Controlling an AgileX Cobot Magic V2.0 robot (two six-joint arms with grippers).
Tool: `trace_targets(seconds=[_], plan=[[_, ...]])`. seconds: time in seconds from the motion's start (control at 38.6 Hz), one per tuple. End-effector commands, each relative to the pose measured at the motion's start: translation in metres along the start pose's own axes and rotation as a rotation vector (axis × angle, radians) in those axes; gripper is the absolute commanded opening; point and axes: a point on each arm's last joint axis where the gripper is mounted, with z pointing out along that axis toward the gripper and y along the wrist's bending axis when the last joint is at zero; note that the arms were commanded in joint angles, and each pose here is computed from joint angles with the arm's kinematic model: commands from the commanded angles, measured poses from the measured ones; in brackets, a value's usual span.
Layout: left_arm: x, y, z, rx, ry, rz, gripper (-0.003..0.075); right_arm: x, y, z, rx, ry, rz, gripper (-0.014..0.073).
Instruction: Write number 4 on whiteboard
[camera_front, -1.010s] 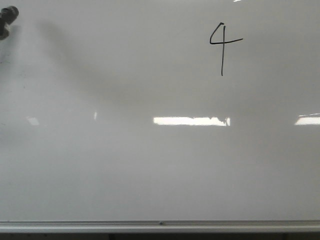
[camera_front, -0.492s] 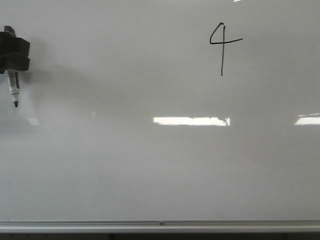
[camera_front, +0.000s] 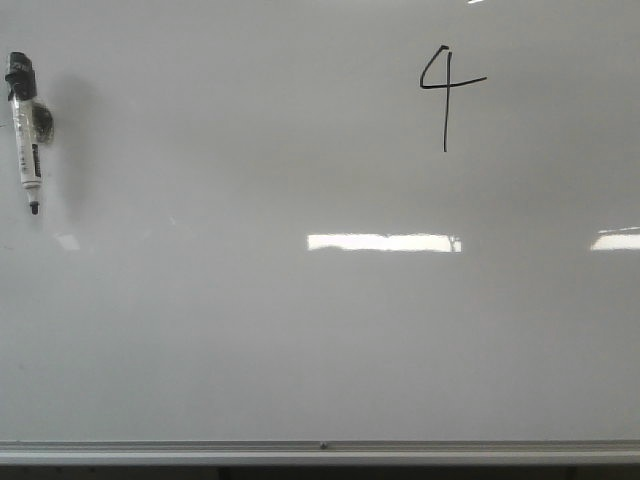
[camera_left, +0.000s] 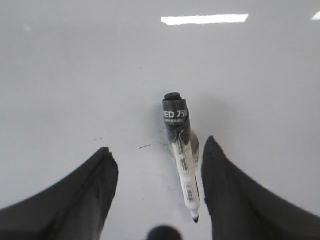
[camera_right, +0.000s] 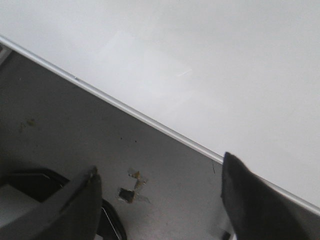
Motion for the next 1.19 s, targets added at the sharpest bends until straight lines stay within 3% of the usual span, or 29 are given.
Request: trace_targets(seconds=[0.0, 0.21, 0.36, 0.62, 0.75, 0.83, 1.09, 1.17], plan=[[-0.021, -0.006, -0.043, 0.018, -0.074, 0.009, 0.0376, -0.002, -0.001, -0.021, 0.03, -0.122, 0.083, 0.0528], [-0.006, -0.021, -0.104, 0.103, 0.022, 0.099, 0.0376, 0.02, 0.005, -0.039, 0.038, -0.212, 0.092, 0.0528], [0.006, -0.028, -0.14, 0.233, 0.049, 0.103, 0.0376, 0.042, 0.009, -0.048, 0.043, -0.268, 0.088, 0.0528], [0.016, -0.029, -0.153, 0.302, 0.023, 0.135, 0.0376, 0.07, 0.013, -0.045, 0.049, -0.302, 0.086, 0.0511], [0.021, -0.028, -0.149, 0.287, 0.044, 0.137, 0.0369, 0.074, 0.013, -0.04, 0.047, -0.283, 0.088, 0.04], [0.021, -0.027, -0.149, 0.278, 0.049, 0.107, 0.0326, 0.073, 0.013, -0.04, 0.043, -0.285, 0.117, 0.0274], [0.02, -0.025, -0.148, 0.256, 0.039, 0.082, 0.0017, 0.073, 0.013, -0.04, 0.037, -0.297, 0.162, -0.0059], [0.021, -0.026, -0.148, 0.261, 0.042, 0.076, -0.002, 0.072, 0.013, -0.04, 0.038, -0.299, 0.162, -0.0065]])
